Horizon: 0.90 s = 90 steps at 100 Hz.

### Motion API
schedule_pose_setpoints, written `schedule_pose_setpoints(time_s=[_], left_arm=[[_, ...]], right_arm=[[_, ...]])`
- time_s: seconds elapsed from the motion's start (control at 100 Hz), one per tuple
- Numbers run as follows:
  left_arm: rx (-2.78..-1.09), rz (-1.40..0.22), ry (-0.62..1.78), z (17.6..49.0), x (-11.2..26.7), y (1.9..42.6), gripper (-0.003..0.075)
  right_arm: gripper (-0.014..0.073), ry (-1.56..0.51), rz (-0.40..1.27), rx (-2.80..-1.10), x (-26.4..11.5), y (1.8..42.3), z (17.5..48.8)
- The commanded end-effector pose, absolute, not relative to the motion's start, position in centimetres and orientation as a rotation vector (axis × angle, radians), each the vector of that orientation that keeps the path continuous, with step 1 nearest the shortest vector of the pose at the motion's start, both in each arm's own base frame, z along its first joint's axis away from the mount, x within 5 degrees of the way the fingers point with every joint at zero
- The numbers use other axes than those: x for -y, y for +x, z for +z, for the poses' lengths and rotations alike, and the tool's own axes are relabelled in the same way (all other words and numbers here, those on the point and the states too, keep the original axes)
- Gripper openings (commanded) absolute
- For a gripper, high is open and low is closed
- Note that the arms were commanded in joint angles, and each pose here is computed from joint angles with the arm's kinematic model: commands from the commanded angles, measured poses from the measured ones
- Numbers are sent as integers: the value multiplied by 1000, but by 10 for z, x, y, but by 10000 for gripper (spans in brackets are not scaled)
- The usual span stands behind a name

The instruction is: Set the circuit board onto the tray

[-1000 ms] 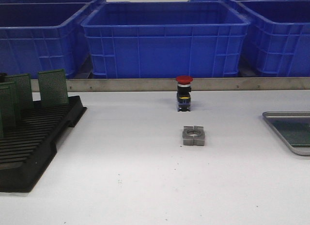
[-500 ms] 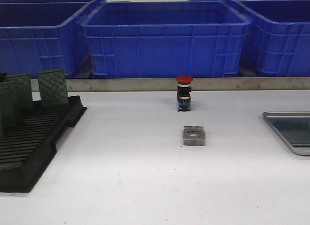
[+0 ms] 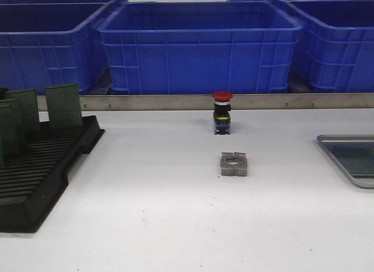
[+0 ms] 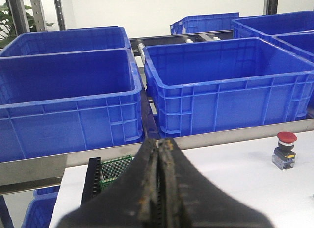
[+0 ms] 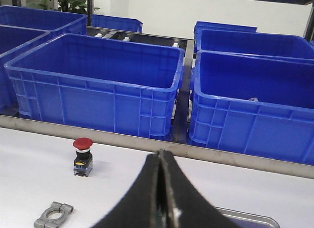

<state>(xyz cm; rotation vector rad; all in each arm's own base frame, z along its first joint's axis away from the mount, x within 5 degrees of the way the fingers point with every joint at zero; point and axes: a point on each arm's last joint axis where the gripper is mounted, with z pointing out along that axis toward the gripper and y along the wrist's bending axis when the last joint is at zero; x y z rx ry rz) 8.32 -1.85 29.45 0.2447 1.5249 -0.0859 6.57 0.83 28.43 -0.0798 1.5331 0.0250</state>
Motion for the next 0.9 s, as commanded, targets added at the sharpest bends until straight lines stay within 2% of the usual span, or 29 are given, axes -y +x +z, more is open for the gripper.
schedule_pose_setpoints(time_s=[0.0,0.89], left_arm=[[-1484,-74,184,305,15,84,-19],[-1472,-31,201,302,12,78,-19]], right_arm=[[-68,-42,-10,-1472,-4,65,297],[-68,-42,-10,-1472,-4,65,297]])
